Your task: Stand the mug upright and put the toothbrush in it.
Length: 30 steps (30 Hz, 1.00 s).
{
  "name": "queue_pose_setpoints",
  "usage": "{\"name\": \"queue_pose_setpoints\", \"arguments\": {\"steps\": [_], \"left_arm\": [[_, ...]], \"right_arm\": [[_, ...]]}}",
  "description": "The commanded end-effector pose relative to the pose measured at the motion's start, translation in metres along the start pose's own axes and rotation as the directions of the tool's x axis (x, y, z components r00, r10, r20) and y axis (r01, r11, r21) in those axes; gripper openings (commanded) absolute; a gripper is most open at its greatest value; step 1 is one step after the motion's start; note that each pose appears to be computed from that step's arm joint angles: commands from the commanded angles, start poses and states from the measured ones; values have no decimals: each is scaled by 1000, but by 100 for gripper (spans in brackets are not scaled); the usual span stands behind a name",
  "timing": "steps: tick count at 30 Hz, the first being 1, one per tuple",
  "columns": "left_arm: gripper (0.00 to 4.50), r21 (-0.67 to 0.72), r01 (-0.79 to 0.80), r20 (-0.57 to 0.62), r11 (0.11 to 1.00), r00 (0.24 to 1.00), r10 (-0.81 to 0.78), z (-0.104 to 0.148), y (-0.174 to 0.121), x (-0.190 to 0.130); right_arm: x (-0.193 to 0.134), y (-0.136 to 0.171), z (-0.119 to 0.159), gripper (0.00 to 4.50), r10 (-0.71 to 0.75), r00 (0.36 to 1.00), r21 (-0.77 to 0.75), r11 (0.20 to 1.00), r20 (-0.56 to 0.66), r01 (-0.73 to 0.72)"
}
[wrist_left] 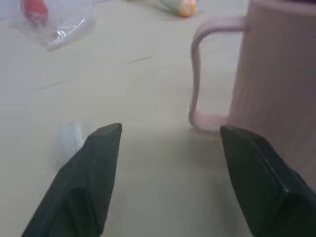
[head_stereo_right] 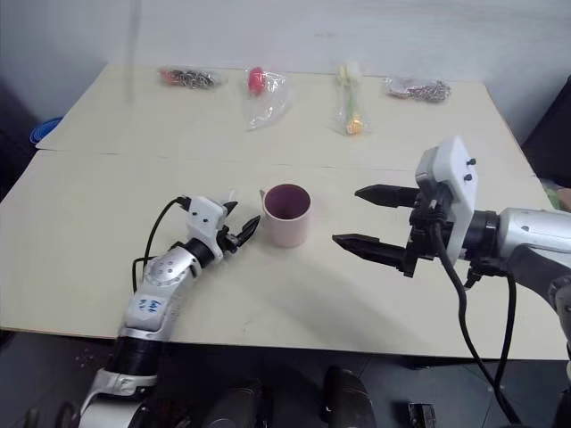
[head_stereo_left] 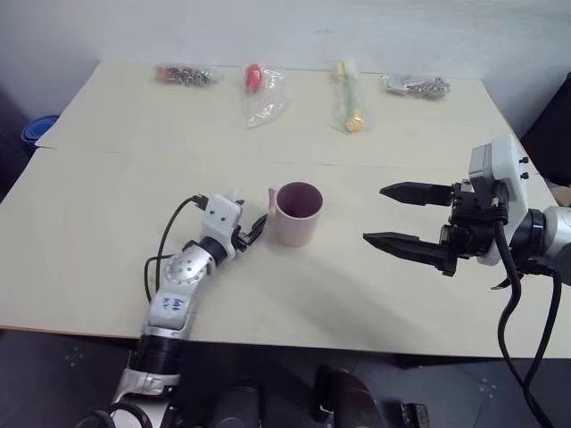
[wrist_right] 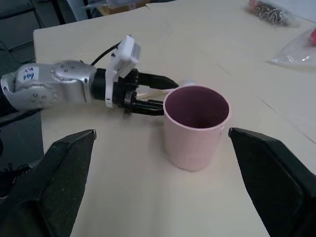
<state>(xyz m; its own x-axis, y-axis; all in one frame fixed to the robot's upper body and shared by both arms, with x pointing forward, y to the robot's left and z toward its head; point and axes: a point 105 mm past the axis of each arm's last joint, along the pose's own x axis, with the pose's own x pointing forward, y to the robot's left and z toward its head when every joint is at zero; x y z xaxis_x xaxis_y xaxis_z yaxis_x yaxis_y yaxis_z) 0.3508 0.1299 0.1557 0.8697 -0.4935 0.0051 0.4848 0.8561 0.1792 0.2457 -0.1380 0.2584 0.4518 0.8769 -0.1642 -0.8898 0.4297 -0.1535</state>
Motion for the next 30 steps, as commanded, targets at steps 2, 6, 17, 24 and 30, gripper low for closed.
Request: {"name": "queue_pose_setpoints", "arguments": {"steps": [2, 6, 17, 24, 30], "left_arm": [[320, -55, -33, 0, 998, 999, 33, 43, 21, -27], [320, -168, -184, -233, 969, 962, 142, 24, 57, -39], [320, -278, 2, -479, 961, 867, -140, -4, 36, -7], [262, -270, 1, -640, 963, 747, -180, -27, 30, -5], [68, -297, -37, -619, 954, 768, -163, -21, 36, 4]], "right_arm": [[0, 0, 4, 450, 14, 1000, -20, 1000, 15, -13], [3, 3, 2, 450, 40, 999, -14, 999, 20, -40], [4, 22, 5, 450, 157, 988, -56, 986, 1, -157], [4, 22, 7, 450, 132, 991, -58, 990, 22, -130], [2, 21, 6, 450, 104, 994, -57, 993, 22, -103]]}}
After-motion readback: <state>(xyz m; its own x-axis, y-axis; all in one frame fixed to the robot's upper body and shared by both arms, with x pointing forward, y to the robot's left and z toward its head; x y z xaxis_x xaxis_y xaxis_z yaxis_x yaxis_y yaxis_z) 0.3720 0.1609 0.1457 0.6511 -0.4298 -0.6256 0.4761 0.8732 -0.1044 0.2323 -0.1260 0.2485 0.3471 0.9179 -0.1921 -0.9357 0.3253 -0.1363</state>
